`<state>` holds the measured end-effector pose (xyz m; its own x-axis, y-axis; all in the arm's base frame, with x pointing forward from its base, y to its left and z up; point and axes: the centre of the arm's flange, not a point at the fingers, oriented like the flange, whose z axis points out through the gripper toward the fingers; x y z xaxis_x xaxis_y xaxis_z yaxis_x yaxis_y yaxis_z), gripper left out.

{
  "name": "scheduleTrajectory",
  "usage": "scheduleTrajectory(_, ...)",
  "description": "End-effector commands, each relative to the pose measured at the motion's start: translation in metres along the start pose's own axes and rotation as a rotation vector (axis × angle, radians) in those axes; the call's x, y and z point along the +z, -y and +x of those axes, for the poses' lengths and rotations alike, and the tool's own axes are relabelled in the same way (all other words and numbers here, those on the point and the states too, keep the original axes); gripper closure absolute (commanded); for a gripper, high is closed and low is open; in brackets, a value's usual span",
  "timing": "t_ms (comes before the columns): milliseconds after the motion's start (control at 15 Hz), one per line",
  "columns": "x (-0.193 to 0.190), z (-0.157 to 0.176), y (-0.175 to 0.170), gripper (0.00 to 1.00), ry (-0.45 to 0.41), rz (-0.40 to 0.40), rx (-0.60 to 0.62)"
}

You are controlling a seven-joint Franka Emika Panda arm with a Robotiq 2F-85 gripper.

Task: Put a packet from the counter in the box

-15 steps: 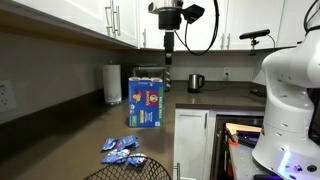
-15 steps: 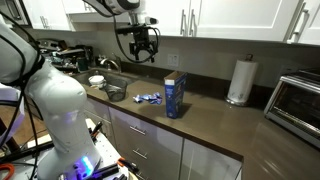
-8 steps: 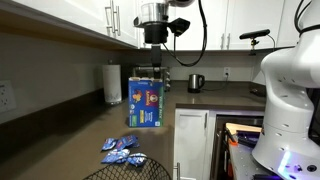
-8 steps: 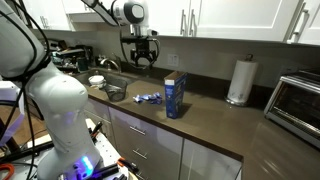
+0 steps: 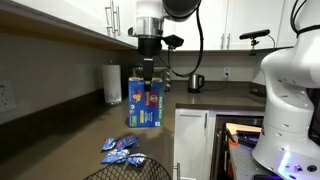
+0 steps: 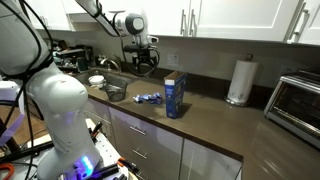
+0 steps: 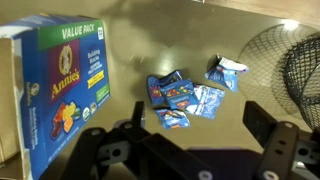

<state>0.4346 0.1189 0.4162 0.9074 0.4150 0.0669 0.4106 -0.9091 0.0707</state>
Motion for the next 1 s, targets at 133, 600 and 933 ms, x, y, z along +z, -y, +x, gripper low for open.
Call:
scheduleTrajectory(133,0.064,0.031,0.001,0.0,-0.074,-0.014,-0.04)
scheduleTrajectory(600,0.136,0.069,-0.006,0.0,-0.059,0.027,-0.048)
scheduleTrajectory(933,0.181,0.091,-0.014,0.0,0.009,0.054,-0.034)
